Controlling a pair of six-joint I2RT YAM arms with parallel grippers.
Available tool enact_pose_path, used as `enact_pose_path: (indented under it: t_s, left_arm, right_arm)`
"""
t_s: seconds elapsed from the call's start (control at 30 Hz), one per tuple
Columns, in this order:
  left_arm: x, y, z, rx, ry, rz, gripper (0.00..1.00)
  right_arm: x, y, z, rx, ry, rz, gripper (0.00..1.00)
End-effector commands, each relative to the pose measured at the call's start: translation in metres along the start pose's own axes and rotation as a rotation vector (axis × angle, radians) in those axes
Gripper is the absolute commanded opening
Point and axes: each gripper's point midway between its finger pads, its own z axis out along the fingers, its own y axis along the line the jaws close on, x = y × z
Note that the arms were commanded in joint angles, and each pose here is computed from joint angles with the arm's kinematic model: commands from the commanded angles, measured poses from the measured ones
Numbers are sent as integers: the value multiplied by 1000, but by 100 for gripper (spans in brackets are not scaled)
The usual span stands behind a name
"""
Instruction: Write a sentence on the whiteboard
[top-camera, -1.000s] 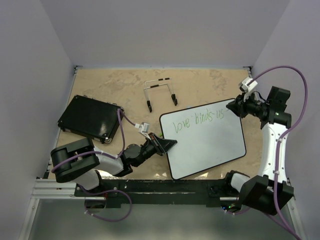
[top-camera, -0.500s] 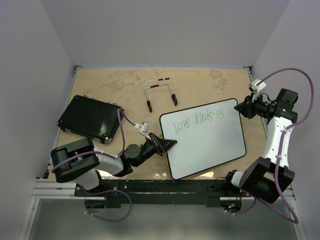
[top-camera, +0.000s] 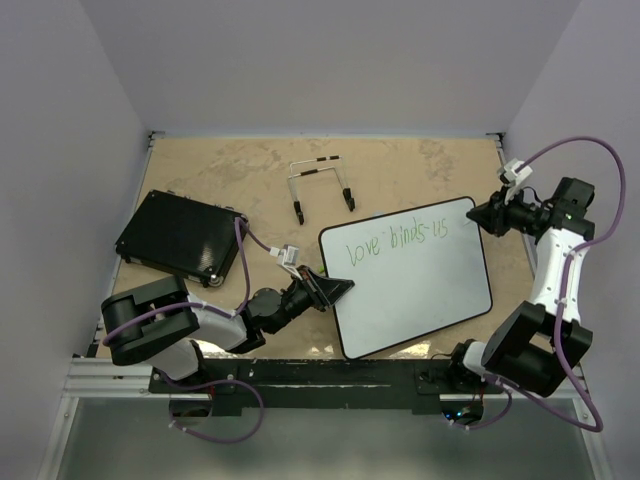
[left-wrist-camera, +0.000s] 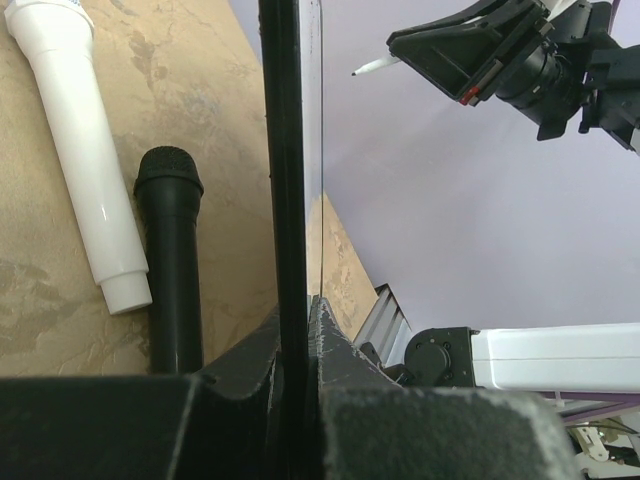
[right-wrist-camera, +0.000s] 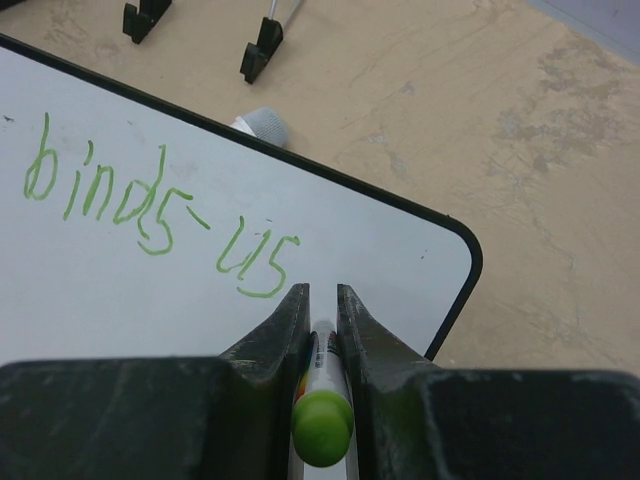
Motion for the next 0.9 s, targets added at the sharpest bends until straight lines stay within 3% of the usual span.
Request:
enact_pose_path:
  t_s: [0.0,0.87]
  left_arm:
    - [-15,-19,0,88,-59,83,0]
    - [-15,-18,1,87,-54,87,0]
  right_arm:
    - [-10,-7,2,8,-50,-10,0]
    - [-2,-29,34,83,-63,68,0]
